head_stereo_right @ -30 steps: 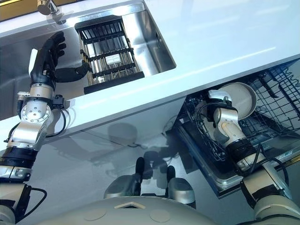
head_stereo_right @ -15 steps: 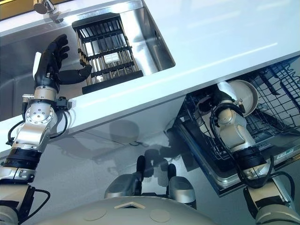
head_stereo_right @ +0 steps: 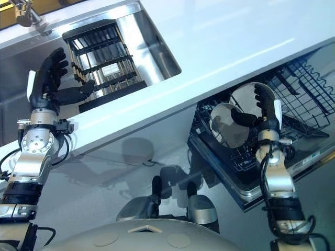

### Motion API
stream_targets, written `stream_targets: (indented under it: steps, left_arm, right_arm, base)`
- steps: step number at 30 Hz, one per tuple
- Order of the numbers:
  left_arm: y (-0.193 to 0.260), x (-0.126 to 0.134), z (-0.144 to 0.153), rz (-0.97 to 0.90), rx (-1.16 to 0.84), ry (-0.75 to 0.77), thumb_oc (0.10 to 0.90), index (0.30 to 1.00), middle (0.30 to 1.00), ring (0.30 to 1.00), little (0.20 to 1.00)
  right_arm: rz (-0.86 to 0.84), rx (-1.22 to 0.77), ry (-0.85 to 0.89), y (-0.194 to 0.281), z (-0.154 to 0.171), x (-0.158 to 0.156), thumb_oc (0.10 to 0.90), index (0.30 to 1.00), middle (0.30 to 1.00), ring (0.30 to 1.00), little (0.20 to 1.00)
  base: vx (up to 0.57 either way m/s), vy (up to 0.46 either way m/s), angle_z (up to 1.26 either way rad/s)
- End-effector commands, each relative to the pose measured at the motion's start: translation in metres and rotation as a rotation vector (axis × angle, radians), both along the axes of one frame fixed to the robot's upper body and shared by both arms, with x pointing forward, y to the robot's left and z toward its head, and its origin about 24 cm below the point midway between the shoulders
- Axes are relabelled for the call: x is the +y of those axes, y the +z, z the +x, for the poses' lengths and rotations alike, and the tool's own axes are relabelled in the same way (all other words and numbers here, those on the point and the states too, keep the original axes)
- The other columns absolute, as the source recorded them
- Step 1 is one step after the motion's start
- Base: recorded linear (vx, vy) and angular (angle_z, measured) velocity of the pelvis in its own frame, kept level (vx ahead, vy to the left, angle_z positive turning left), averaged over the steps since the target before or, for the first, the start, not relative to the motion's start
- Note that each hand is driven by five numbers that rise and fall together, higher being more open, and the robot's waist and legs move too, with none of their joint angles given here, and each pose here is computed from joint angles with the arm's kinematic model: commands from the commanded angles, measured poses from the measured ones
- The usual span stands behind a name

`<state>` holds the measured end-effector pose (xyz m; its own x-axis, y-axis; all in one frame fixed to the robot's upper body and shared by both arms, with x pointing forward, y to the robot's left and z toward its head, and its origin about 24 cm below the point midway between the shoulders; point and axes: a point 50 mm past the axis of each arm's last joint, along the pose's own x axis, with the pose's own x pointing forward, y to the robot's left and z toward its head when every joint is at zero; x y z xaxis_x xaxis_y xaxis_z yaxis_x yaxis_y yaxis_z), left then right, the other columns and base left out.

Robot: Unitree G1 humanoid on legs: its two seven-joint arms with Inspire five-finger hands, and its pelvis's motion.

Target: Pick up plates and place into dishwasher.

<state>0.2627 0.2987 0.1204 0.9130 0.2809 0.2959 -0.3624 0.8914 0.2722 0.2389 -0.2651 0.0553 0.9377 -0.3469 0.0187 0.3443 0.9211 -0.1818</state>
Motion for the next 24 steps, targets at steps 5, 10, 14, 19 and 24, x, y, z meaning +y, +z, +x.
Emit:
stream_targets:
  steps: [5, 10, 14, 19, 24]
  left_arm:
    - [0.036, 0.013, -0.012, -0.109, -0.298, 0.008, 0.800, 0.900, 0.900, 0.900, 0.900]
    - [0.037, 0.016, -0.007, -0.116, -0.292, 0.012, 0.800, 0.900, 0.900, 0.900, 0.900]
    - [0.040, 0.017, -0.001, -0.116, -0.275, 0.001, 0.800, 0.900, 0.900, 0.900, 0.900]
    - [0.043, 0.020, 0.003, -0.111, -0.257, -0.009, 0.800, 0.900, 0.900, 0.900, 0.900]
    - [0.048, 0.021, 0.007, -0.124, -0.261, -0.015, 0.800, 0.900, 0.900, 0.900, 0.900]
  right_arm:
    - [0.266, -0.303, -0.119, 0.014, -0.011, -0.032, 0.800, 0.900, 0.900, 0.900, 0.900]
    - [0.372, -0.270, -0.210, -0.006, -0.012, -0.049, 0.800, 0.900, 0.900, 0.900, 0.900]
    - [0.386, -0.291, -0.296, -0.008, -0.007, -0.056, 0.800, 0.900, 0.900, 0.900, 0.900]
    - [0.362, -0.223, -0.346, -0.021, -0.004, -0.063, 0.800, 0.900, 0.900, 0.900, 0.900]
    - [0.308, -0.169, -0.397, -0.025, -0.002, -0.074, 0.800, 0.900, 0.900, 0.900, 0.900]
  base:
    - [-0.01, -0.037, -0.10]
    - [0.02, -0.071, -0.03]
    - [0.03, -0.085, -0.01]
    - [0.04, -0.079, 0.06]
    - [0.02, -0.068, 0.11]
